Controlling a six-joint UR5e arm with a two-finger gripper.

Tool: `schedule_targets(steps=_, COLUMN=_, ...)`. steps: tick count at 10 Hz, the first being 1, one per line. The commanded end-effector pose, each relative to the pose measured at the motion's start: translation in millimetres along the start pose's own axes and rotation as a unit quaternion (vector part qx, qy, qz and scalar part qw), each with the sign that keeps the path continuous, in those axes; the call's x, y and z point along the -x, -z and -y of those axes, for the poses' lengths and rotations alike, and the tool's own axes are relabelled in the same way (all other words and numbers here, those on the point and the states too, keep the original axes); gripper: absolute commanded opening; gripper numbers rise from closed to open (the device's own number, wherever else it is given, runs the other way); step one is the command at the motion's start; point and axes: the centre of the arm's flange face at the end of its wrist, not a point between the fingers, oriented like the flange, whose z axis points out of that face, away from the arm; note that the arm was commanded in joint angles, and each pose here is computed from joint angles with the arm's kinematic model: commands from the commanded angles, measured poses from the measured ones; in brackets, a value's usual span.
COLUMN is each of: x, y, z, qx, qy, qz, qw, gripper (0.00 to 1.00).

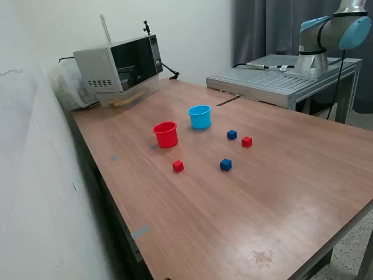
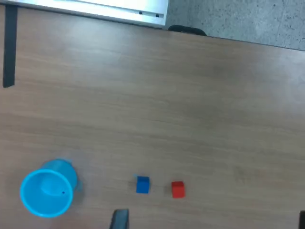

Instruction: Place red objects in the red bin, and blue objects in the blue bin.

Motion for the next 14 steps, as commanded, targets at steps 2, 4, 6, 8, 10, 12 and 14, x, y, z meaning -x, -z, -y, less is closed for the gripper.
schedule_targets(steps=2, x=-1, y=-36, z=-2, qx=0.024, qy=-0.002, qz=0.001, qw=0.9997, gripper=1.0)
schedule_targets(steps=4, x=1, y=-60, z=-8, qx=0.048, qy=-0.002, qz=0.007, qw=0.9988, gripper=1.0)
schedule_targets(steps=6, x=10, y=-94, z=-34, qx=0.052, qy=-0.005, qz=0.007, qw=0.9986, gripper=1.0)
schedule_targets(steps=8, x=15, y=-147, z=-64, qx=0.034, qy=-0.003, qz=0.003, qw=0.9994, gripper=1.0)
schedule_targets(steps=10, x=4, y=-203, z=-97, qx=0.03, qy=0.014, qz=0.0, qw=0.9994, gripper=1.0)
schedule_targets(steps=12, x=2, y=-235, z=-115, qx=0.035, qy=0.007, qz=-0.003, qw=0.9994, gripper=1.0)
schedule_targets(steps=14, x=4, y=-270, z=-128, qx=0.027, qy=0.007, qz=-0.005, qw=0.9996, gripper=1.0)
